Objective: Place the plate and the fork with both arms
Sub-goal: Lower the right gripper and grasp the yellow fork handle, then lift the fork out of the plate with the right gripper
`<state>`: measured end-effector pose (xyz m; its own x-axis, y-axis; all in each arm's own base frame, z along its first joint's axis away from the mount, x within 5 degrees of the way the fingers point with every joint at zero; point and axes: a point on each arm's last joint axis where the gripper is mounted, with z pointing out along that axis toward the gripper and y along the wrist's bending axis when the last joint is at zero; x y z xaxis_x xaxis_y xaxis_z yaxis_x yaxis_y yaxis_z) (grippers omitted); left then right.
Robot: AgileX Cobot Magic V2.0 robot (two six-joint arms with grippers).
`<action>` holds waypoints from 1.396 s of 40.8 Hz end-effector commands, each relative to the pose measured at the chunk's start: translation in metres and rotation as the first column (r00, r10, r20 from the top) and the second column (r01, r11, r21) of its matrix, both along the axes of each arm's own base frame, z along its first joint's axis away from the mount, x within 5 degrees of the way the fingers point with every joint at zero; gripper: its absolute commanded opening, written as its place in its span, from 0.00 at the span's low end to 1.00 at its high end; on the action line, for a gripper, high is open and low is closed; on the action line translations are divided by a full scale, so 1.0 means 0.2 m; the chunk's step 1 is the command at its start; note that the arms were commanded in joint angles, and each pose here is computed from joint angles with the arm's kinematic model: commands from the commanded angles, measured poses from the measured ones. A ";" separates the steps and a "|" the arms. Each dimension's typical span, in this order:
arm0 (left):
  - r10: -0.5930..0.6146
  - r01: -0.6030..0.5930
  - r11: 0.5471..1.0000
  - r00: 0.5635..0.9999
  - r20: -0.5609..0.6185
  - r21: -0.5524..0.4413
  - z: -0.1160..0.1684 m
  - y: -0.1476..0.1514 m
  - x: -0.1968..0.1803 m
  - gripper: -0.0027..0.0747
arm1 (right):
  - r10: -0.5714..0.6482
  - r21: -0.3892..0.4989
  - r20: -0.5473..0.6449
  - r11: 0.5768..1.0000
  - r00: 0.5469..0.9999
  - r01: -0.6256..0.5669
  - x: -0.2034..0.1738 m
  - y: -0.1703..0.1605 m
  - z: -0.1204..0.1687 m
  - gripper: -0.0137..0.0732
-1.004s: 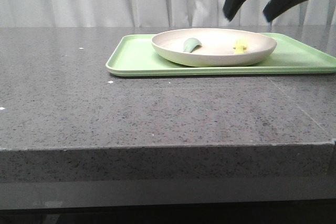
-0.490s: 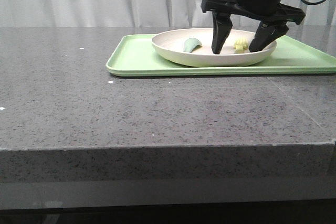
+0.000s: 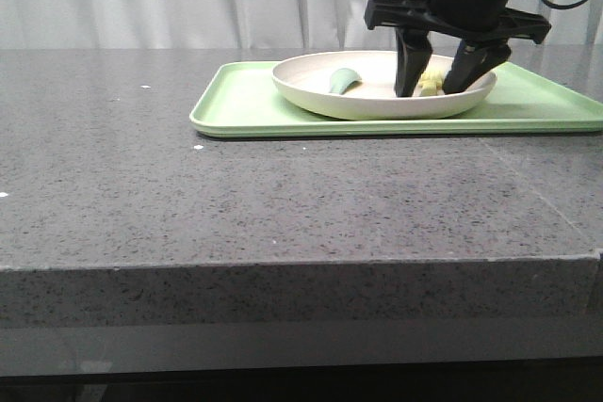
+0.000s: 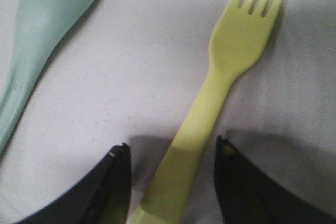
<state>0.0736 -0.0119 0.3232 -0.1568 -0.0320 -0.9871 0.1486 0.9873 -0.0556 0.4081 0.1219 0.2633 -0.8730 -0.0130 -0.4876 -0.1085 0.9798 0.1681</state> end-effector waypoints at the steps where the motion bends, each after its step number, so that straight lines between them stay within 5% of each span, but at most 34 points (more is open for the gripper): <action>1: 0.007 -0.005 1.000 0.996 0.091 -0.024 0.08 0.00 0.00 0.01 | -0.003 0.020 0.102 1.000 0.995 0.001 -0.01 -0.01 0.15 0.43; 8: 0.007 -0.005 1.000 0.996 0.091 -0.024 0.08 0.00 0.00 0.01 | -0.003 0.020 0.102 1.000 0.995 0.001 -0.01 -0.01 0.15 0.28; 21: 0.007 -0.005 1.000 0.996 0.091 -0.024 0.08 0.00 0.00 0.01 | -0.003 0.021 0.105 1.000 0.994 0.001 -0.01 -0.01 0.16 0.26; 37: 0.007 -0.005 1.000 0.996 0.091 -0.024 0.08 0.00 0.00 0.01 | -0.003 0.023 0.112 1.000 0.994 0.001 0.00 -0.01 0.18 0.10; 48: 0.007 -0.005 1.000 0.996 0.091 -0.024 0.08 0.00 0.00 0.01 | -0.025 0.053 0.222 0.999 0.975 0.014 -0.02 -0.06 0.42 0.10; 57: 0.007 -0.005 1.000 0.996 0.091 -0.024 0.08 0.00 0.00 0.01 | -0.113 0.066 0.284 0.993 0.952 0.098 -0.06 -0.25 0.57 0.10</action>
<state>0.0736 -0.0119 0.3232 -0.1568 -0.0320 -0.9871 0.1486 0.9873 -0.0556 0.4059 0.0923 0.3349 -0.7859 0.0631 -0.6151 -0.0729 0.9784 0.1935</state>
